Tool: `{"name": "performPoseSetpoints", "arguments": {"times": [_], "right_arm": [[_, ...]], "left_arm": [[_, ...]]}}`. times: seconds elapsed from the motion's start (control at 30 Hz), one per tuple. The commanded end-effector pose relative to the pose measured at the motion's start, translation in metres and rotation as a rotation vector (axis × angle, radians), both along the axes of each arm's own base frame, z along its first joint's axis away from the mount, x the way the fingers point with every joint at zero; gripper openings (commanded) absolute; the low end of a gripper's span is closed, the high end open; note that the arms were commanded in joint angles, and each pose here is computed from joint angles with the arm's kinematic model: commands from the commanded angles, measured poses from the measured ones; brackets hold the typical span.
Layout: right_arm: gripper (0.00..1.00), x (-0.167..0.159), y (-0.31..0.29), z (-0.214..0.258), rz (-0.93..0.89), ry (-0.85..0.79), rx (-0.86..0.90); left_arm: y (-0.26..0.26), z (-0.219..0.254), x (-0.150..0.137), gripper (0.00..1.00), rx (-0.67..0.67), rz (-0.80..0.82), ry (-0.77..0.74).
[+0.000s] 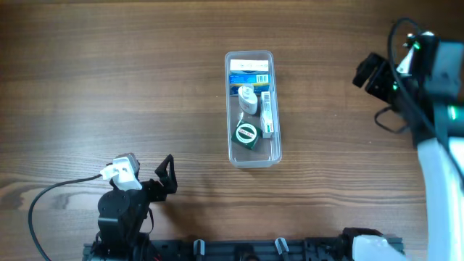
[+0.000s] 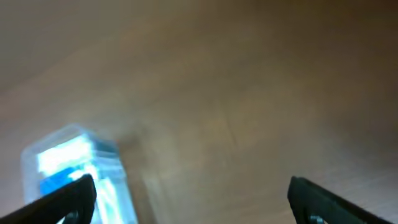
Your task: Pack container
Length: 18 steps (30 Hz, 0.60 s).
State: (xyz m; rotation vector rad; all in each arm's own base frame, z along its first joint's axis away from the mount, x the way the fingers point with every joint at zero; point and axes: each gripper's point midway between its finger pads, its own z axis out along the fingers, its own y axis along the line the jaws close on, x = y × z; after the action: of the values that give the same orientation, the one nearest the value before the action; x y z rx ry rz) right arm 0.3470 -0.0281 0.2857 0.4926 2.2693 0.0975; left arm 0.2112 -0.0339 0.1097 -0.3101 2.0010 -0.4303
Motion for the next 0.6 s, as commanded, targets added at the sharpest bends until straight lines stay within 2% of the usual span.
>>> {"name": "performPoseSetpoints", "arguments": {"times": [0.0, 0.1, 0.3, 0.57], "right_arm": [[1.00, -0.028, 0.031, 0.035, 0.307, -0.230, -0.223], [1.00, -0.060, 0.053, 0.004, 0.500, -0.325, -0.319], [1.00, -0.108, 0.059, -0.085, 0.518, -0.379, -0.315], [1.00, -0.127, 0.067, -0.147, 0.558, -0.403, -0.291]], "left_arm": [[0.002, 0.001, 0.001, 1.00, 0.017, 0.002, -0.016], [0.002, 0.001, 0.001, 1.00, 0.017, 0.002, -0.016], [0.002, 0.001, 0.001, 1.00, 0.017, 0.002, -0.016], [0.002, 0.001, 0.001, 1.00, 0.017, 0.002, -0.016]]}}
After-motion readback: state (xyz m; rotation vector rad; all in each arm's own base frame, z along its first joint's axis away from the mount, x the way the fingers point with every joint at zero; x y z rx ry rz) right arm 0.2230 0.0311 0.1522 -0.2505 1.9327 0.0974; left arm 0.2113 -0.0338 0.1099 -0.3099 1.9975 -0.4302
